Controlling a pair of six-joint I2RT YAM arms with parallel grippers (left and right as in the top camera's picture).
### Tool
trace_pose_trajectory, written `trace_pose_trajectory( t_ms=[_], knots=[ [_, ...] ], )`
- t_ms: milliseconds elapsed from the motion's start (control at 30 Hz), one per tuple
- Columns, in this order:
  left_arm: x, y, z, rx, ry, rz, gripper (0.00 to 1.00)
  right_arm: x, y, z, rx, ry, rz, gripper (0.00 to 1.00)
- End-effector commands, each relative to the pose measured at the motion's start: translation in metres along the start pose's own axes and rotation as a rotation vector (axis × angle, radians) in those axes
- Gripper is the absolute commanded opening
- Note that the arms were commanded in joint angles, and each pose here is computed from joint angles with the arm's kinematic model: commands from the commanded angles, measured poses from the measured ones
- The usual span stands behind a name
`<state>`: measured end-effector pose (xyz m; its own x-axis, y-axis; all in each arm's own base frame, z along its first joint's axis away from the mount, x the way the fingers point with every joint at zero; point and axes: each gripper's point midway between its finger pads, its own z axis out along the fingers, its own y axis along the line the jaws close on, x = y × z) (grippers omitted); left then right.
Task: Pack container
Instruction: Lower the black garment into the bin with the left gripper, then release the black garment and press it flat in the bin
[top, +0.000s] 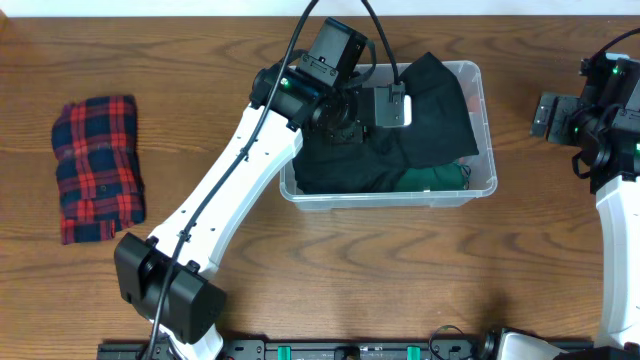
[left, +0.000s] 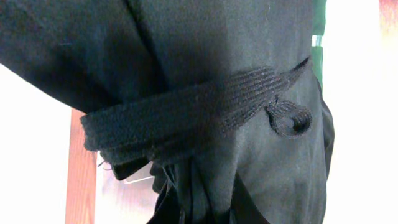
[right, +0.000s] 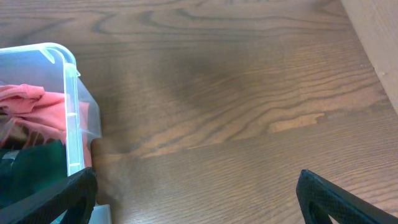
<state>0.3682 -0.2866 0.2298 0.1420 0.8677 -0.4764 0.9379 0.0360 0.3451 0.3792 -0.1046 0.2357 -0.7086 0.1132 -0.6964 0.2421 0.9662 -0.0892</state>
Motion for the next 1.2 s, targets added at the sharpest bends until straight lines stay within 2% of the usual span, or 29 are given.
trace_pose_trajectory(
  t_ms=[0, 1167],
  knots=[
    [-0.013, 0.007, -0.014, -0.025, -0.047, -0.005, 0.06, -0.005, -0.003, -0.006, 0.011, -0.021, 0.013, 0.99],
    [-0.006, -0.027, 0.048, 0.129, 0.020, 0.038, 0.06, -0.005, -0.003, -0.006, 0.011, -0.021, 0.014, 0.99]
  ],
)
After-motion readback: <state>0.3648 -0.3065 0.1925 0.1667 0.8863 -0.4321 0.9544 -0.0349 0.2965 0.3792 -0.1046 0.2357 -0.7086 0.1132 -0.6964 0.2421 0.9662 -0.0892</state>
